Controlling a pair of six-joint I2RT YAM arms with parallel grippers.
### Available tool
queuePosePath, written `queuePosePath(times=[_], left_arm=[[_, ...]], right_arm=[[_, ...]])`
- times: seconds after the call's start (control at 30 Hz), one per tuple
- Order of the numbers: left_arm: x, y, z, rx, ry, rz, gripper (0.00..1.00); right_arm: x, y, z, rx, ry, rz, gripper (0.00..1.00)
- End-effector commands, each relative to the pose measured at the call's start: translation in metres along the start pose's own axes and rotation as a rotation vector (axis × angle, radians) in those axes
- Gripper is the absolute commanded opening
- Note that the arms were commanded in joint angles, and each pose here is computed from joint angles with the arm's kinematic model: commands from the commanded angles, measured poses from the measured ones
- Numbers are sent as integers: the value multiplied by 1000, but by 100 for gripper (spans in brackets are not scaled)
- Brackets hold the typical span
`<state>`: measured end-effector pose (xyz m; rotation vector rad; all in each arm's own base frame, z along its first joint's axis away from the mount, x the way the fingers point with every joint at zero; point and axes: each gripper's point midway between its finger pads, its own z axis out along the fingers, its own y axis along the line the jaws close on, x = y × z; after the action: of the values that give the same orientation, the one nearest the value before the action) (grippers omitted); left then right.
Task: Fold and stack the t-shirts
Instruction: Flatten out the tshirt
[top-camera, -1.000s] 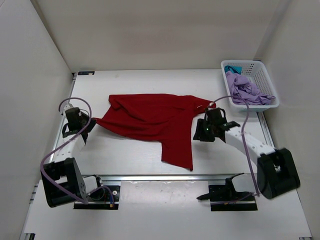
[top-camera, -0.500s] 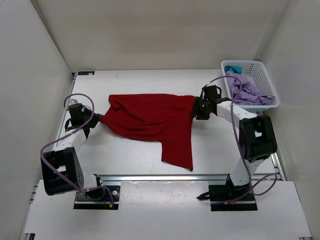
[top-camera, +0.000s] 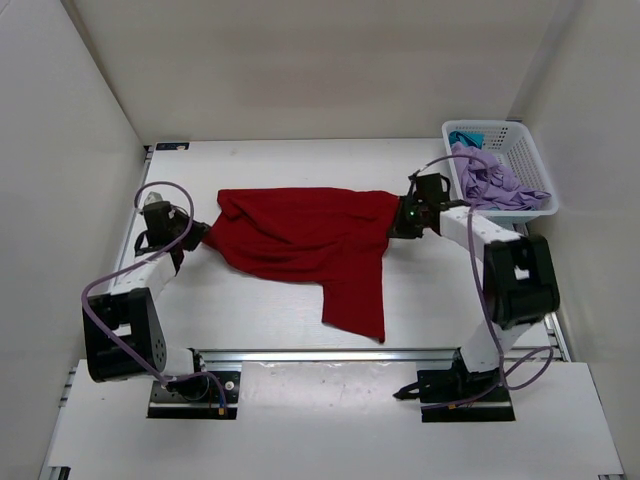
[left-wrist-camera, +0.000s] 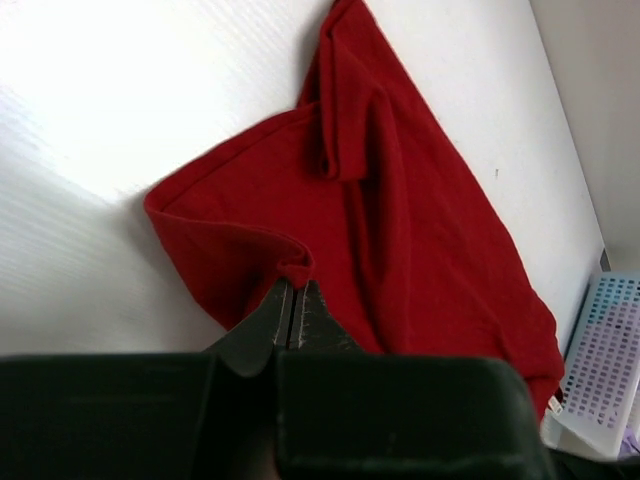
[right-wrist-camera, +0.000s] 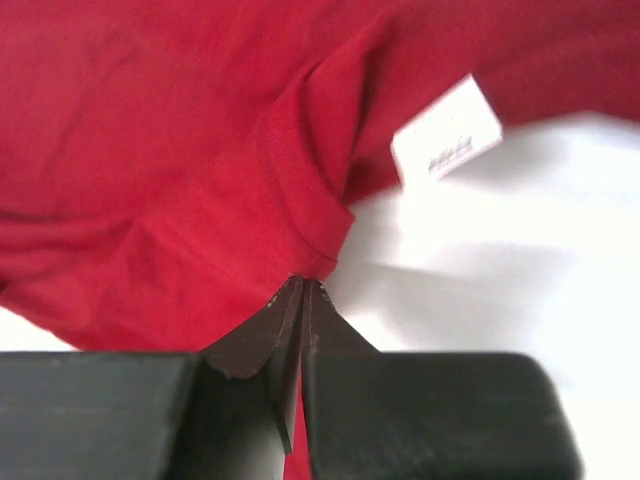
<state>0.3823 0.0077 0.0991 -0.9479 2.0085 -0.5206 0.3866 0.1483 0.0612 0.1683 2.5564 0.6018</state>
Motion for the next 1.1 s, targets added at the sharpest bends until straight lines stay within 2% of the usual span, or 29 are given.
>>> queuePosePath(times=[0.0,0.13,0.2,0.27,0.33,0.4,0.43,0.5,0.53,0.57,0.6,0.63,0.67,0.73,0.77,0.87,0.9,0.93,1.07], left_arm=[[-21,-27,0,58,-52,18,0],[-34,-26,1,62,-71,-4,0],[-42,-24,3,59,-79,-13,0],[-46,-21,5,45,-85,-10,0],[-47,-24,7,47,-82,-6,0],[-46,-20,13,26,-72,-2,0],[-50,-21,14,25,-79,-1,0],[-55,-13,22,-1,-79,-12,0],[-57,-15,24,-3,-73,-15,0],[-60,-17,25,-3,-80,-3,0],[-65,-15,28,-16,-89,7,0],[-66,-16,31,-24,-87,22,0],[-69,-18,33,-28,-90,25,0],[-64,-16,36,-31,-72,32,0],[-64,-18,38,-26,-76,29,0],[-62,-20,38,-20,-80,39,0],[-58,-24,40,-4,-63,35,0],[-57,-29,39,6,-60,34,0],[-65,-41,22,42,-97,45,0]], right_arm=[[-9,27,-57,-34,-123,-106,1],[7,34,-108,63,-149,-160,0],[10,56,-128,-4,-175,-184,0],[17,66,-124,-11,-141,-214,0],[19,55,-99,32,-87,-203,1],[-5,60,-84,-19,-124,-171,0],[-9,54,-66,0,-93,-157,0],[-54,76,-49,-34,-106,-170,0],[-52,69,-21,-4,-41,-159,0],[-92,92,-27,-36,-117,-182,0],[-112,103,-12,-44,-109,-199,0],[-101,87,19,12,-15,-186,0],[-124,97,30,9,-38,-198,0],[-140,115,3,20,-17,-233,0],[-127,117,-2,50,23,-260,0],[-108,117,-35,188,-16,-361,0],[-97,118,-50,193,-72,-376,0],[-88,123,-73,126,-138,-376,0],[-77,92,-158,57,-290,-268,0]])
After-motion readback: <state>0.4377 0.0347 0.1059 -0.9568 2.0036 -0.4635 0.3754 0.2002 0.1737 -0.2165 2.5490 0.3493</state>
